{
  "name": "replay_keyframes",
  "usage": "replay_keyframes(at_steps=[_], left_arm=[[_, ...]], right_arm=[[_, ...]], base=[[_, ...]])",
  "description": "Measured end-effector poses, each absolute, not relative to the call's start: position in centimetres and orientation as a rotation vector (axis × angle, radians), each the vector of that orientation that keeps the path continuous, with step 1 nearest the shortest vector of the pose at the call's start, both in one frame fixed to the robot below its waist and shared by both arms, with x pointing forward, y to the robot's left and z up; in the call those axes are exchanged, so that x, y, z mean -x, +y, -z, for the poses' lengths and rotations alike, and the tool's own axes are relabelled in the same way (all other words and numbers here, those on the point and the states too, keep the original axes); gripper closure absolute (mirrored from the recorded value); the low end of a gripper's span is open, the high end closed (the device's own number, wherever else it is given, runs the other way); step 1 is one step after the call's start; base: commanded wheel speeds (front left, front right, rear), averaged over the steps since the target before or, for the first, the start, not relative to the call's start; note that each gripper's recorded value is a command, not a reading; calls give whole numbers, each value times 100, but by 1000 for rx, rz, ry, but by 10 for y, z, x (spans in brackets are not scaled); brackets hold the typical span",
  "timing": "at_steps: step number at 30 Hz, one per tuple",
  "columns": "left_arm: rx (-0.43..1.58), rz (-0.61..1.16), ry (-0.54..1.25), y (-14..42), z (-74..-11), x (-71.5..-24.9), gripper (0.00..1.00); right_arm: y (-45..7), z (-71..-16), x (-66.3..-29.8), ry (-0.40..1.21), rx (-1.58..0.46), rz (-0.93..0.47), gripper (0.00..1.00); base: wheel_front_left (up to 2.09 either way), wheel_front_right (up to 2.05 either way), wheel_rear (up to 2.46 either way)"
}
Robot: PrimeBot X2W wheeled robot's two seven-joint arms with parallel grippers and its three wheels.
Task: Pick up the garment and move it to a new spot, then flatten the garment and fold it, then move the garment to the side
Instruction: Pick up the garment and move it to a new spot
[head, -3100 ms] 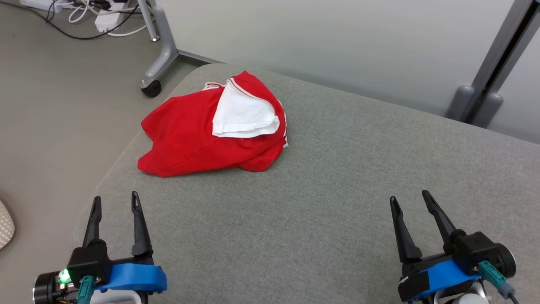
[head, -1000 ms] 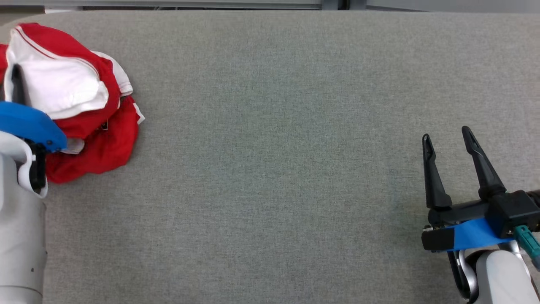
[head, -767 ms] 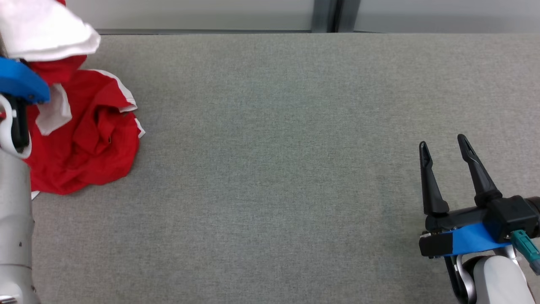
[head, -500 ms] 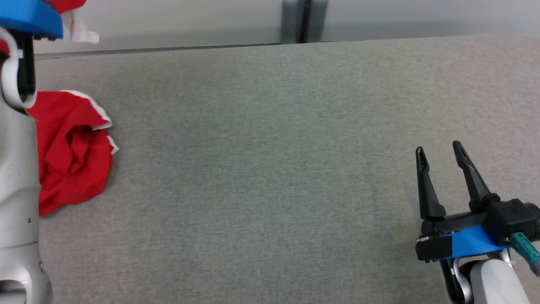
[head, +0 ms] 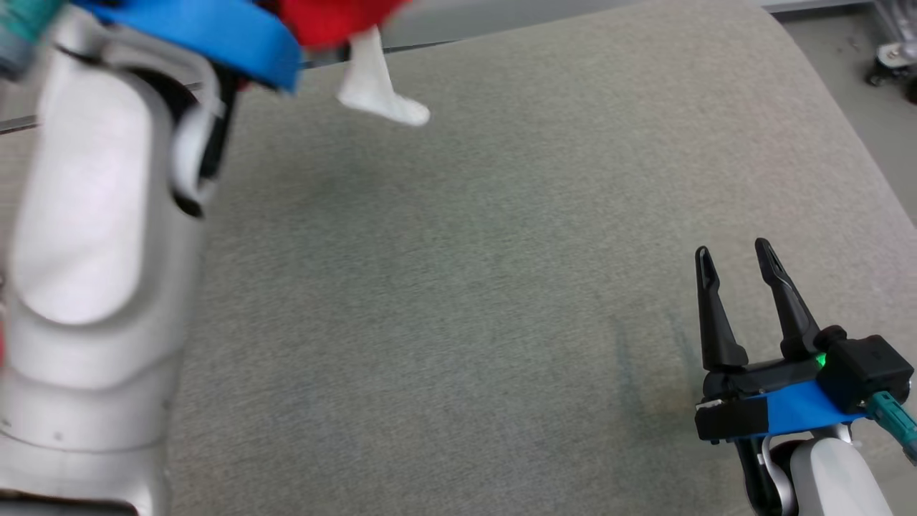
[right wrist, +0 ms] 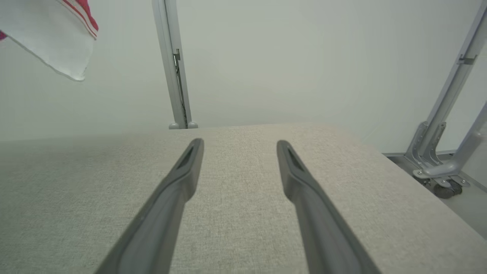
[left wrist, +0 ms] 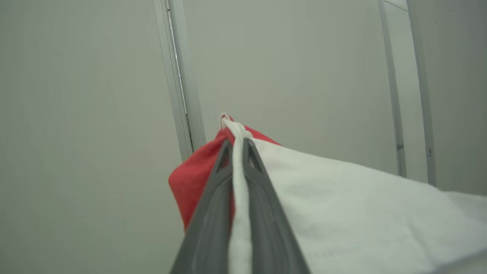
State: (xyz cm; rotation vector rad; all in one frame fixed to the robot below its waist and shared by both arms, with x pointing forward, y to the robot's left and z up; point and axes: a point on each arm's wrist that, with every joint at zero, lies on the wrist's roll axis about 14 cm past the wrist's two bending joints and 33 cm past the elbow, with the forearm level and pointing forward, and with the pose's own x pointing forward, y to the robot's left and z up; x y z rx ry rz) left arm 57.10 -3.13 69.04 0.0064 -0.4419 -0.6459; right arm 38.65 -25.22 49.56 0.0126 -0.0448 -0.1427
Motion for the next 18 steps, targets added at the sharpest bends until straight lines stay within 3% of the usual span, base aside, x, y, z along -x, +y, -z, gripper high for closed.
replay_keyframes(at_steps=[6, 17, 18], left_arm=[[45, 759, -244, -74, -606, -548, 100], [90, 833, 126, -86, -463, -463, 100], [85, 841, 151, -86, -454, -454, 61]], right_arm=[[-264, -497, -378, -45, -16, 181, 0], [-255, -502, -381, -61, -22, 154, 0], [-252, -501, -382, -60, -24, 146, 0]], base=[[0, 0, 0], [0, 0, 0], [0, 0, 0]])
